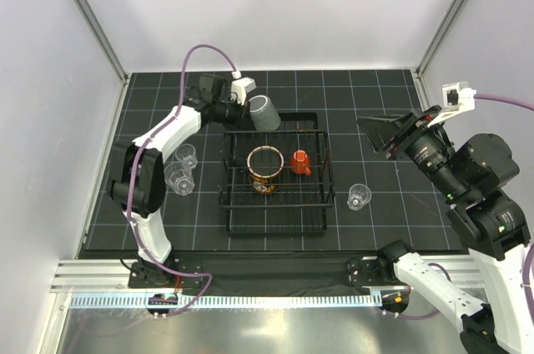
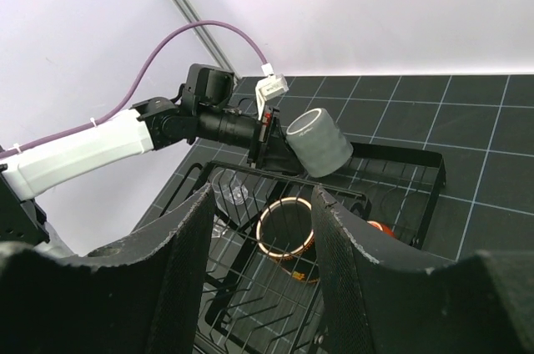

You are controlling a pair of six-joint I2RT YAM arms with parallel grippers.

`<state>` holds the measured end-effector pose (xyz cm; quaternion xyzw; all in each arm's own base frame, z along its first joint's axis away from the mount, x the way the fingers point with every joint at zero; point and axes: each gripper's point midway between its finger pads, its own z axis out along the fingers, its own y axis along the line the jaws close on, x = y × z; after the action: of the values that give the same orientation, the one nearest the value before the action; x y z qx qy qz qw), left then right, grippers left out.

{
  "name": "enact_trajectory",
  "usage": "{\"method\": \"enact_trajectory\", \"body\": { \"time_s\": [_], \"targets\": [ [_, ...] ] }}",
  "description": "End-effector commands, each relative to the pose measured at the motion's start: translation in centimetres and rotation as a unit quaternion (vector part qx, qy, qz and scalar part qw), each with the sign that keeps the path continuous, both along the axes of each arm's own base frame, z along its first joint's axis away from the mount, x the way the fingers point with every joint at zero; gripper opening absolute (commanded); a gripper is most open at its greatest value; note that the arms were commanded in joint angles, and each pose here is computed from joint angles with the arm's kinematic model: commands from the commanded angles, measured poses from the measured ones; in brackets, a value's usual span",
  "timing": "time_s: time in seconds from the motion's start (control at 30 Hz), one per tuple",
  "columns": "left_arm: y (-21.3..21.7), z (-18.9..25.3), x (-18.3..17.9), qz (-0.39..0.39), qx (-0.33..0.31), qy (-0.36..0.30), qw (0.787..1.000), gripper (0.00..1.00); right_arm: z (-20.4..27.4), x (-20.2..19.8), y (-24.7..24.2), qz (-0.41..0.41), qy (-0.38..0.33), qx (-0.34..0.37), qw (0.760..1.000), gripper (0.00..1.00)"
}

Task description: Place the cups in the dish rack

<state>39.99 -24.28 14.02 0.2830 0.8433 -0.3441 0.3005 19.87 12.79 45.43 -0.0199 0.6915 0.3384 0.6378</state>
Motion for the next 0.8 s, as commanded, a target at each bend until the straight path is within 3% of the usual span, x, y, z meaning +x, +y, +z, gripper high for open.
{"method": "enact_trajectory", "body": {
  "time_s": [0.0,0.17,0.63,0.7,0.73,0.77],
  "targets": [
    [-1.0,0.8,1.0,-0.015,0.025,-0.063,0.998,0.00,-0.1,0.2,-0.1,-0.003,-0.005,-0.005,1.000,0.52],
    [-0.5,-1.4,1.6,0.018,0.074,-0.058,0.995,0.00,-0.1,-0.1,-0.5,-0.011,-0.008,-0.006,1.000,0.52],
    [0.4,-4.8,1.3,0.022,0.114,-0.022,0.993,0.00,0.1,-0.3,-0.5,-0.009,-0.008,-0.006,1.000,0.52],
    [0.6,-5.0,1.2,0.024,0.120,-0.021,0.992,0.05,0.1,-0.4,-0.4,-0.007,-0.008,-0.004,1.000,0.52],
    [0.8,-5.1,1.2,0.029,0.126,-0.022,0.991,0.15,0.0,-0.3,-0.4,-0.006,-0.007,-0.005,1.000,0.52],
    [0.7,-5.2,1.1,0.028,0.127,-0.022,0.991,0.17,0.1,-0.3,-0.4,-0.006,-0.007,-0.004,1.000,0.52]
  ]
}}
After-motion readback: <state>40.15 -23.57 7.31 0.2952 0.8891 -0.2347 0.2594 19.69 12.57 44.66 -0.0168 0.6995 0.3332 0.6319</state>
